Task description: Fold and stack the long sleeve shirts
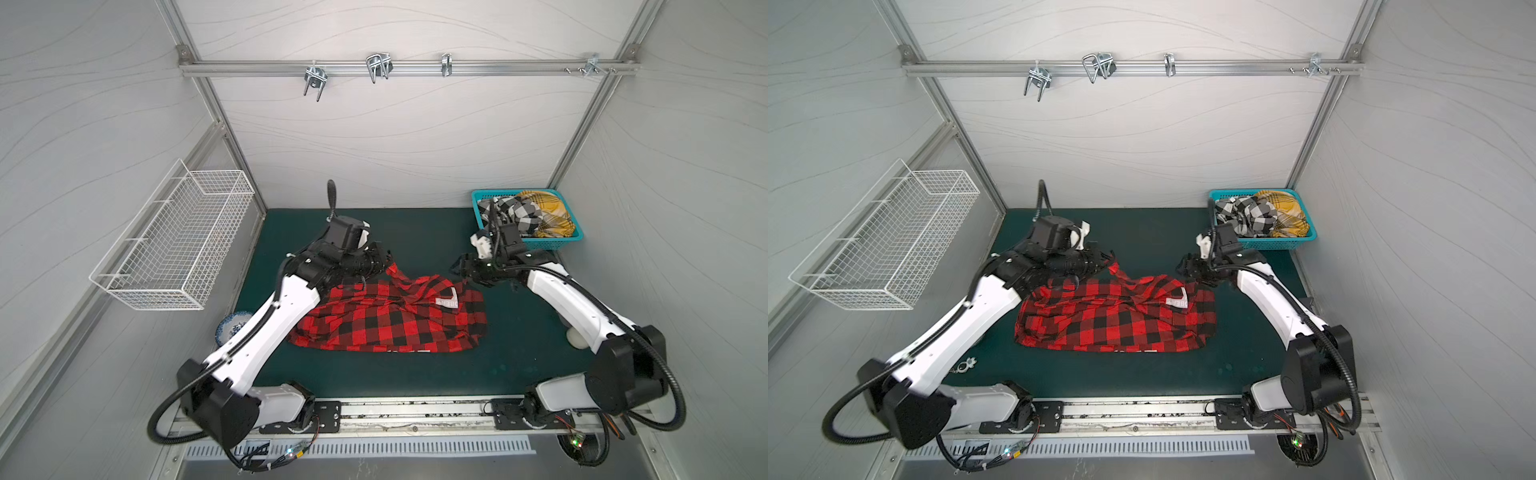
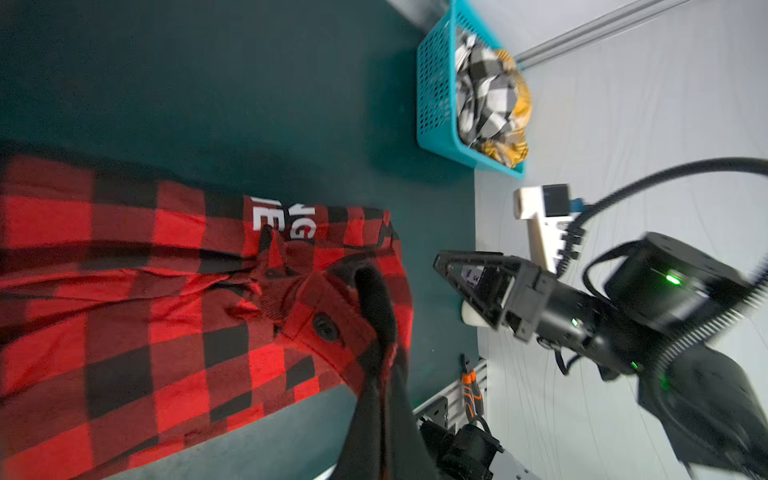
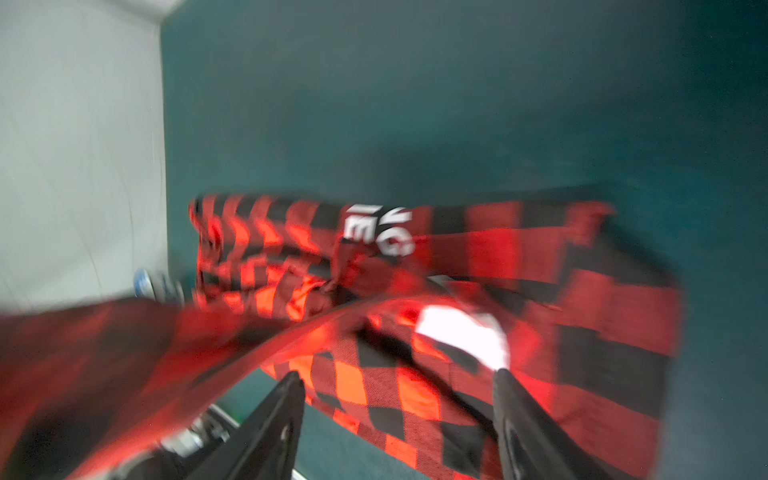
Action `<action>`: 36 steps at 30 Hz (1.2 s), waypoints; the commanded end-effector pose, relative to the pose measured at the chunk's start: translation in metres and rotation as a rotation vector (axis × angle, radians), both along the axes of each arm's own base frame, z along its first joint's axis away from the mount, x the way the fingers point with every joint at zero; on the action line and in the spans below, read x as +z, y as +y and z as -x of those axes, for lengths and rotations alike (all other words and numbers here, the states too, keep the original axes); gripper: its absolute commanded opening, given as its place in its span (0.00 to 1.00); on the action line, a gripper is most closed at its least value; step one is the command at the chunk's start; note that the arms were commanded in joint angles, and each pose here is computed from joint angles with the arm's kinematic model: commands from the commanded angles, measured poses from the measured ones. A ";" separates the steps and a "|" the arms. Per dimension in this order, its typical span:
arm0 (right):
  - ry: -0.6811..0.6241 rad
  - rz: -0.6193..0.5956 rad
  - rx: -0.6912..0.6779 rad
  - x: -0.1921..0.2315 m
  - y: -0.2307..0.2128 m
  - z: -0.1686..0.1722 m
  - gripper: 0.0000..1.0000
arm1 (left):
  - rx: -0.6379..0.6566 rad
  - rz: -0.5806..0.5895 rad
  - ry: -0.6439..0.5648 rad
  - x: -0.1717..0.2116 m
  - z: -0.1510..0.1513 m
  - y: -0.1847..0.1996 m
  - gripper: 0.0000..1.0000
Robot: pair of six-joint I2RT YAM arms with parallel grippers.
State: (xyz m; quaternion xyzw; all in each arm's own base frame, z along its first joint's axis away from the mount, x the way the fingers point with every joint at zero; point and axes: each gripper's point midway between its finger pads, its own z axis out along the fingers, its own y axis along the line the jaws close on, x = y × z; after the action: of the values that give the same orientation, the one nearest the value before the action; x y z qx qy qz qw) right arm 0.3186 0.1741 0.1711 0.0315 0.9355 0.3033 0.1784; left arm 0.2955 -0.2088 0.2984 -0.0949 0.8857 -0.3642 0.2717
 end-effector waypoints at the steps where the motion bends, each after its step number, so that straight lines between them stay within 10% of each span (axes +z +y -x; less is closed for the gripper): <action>1: 0.240 -0.110 0.007 -0.020 0.008 0.037 0.72 | 0.040 -0.135 -0.067 0.011 0.011 0.032 0.00; 27: 0.544 -0.279 -0.096 -0.104 0.024 0.080 0.61 | 0.093 0.009 -0.056 0.016 0.042 0.041 0.00; 36: 0.557 -0.292 -0.144 -0.114 0.025 0.058 0.14 | 0.121 0.034 0.031 -0.010 0.068 0.051 0.00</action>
State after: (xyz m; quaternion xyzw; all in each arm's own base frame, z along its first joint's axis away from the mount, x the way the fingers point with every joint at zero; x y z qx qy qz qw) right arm 0.2519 0.1964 0.0572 0.1953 0.8967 0.3913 -0.0676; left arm 0.2328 -0.1594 0.2867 -0.1429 0.8830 -0.3465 0.2826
